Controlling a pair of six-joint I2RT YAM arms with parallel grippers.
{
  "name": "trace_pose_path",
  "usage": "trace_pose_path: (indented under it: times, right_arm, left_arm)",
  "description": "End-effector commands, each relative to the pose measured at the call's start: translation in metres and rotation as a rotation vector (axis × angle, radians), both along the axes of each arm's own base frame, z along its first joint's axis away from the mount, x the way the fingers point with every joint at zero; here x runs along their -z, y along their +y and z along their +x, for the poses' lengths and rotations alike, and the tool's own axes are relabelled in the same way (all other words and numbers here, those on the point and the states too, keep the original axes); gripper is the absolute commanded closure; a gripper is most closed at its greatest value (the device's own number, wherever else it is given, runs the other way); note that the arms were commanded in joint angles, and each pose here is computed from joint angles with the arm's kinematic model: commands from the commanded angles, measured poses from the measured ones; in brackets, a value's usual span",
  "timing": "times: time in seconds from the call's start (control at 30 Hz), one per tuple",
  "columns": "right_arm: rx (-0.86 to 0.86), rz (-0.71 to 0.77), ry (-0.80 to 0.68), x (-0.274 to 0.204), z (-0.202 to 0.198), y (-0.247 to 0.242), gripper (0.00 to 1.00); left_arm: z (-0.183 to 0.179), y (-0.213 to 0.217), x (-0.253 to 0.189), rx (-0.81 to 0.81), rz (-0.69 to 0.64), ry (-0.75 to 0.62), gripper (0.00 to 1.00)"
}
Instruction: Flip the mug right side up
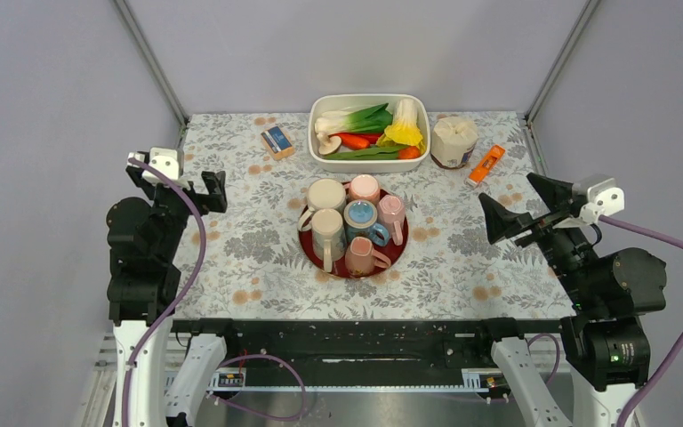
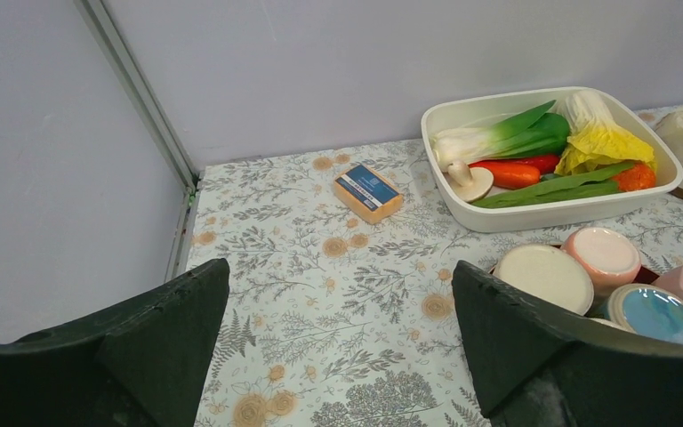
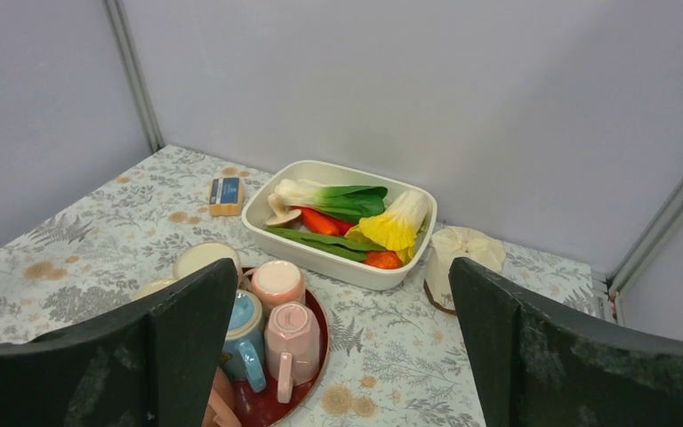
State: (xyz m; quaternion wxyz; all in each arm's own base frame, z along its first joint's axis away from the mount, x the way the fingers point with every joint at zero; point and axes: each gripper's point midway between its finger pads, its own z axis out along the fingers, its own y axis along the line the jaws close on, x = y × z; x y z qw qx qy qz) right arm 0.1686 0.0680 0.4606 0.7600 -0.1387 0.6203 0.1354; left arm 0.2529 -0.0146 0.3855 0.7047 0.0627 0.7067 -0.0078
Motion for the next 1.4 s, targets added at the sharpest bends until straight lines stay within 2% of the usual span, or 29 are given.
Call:
trace_pose_path:
  times: [0.0,0.13,0.23,0.53,0.77,0.83,0.9,1.1,1.37]
  right_arm:
    - [-0.09,-0.051,-0.041,-0.004,0.006,0.015,0.02]
    - [-0.162,-0.055,0.019,0.025,0.024,0.028,0.01]
    - [-0.196,-0.068,0.085,0.057,0.043,0.035,0.01]
    - [-0.22,-0.131,0.421,0.164,0.106,0.043,0.01]
    - [-0.199,-0.39,0.567,0.247,0.113,0.066,0.01]
    - [-0.201,-0.418,0.607,0.266,0.116,0.073,0.01]
    - [-0.187,-0.425,0.646,0.28,0.12,0.077,0.01]
    - [-0.193,-0.446,0.734,0.311,0.125,0.091,0.07]
    - [-0.146,-0.416,0.776,0.314,0.138,0.102,0.13]
  left_arm:
    - [0.003,-0.005,-0.01,0.034,0.017,-0.04,0.01]
    - [0.0,-0.024,0.006,0.166,0.098,0.01,0.01]
    - [0.002,-0.027,0.026,0.199,0.136,0.057,0.01]
    - [0.013,-0.043,0.115,0.333,0.166,0.222,0.01]
    - [0.01,-0.05,0.136,0.371,0.146,0.263,0.01]
    - [0.01,-0.051,0.138,0.38,0.143,0.268,0.01]
    - [0.009,-0.051,0.141,0.382,0.141,0.272,0.01]
    - [0.007,-0.055,0.144,0.403,0.135,0.274,0.01]
    - [0.007,-0.054,0.148,0.403,0.139,0.277,0.01]
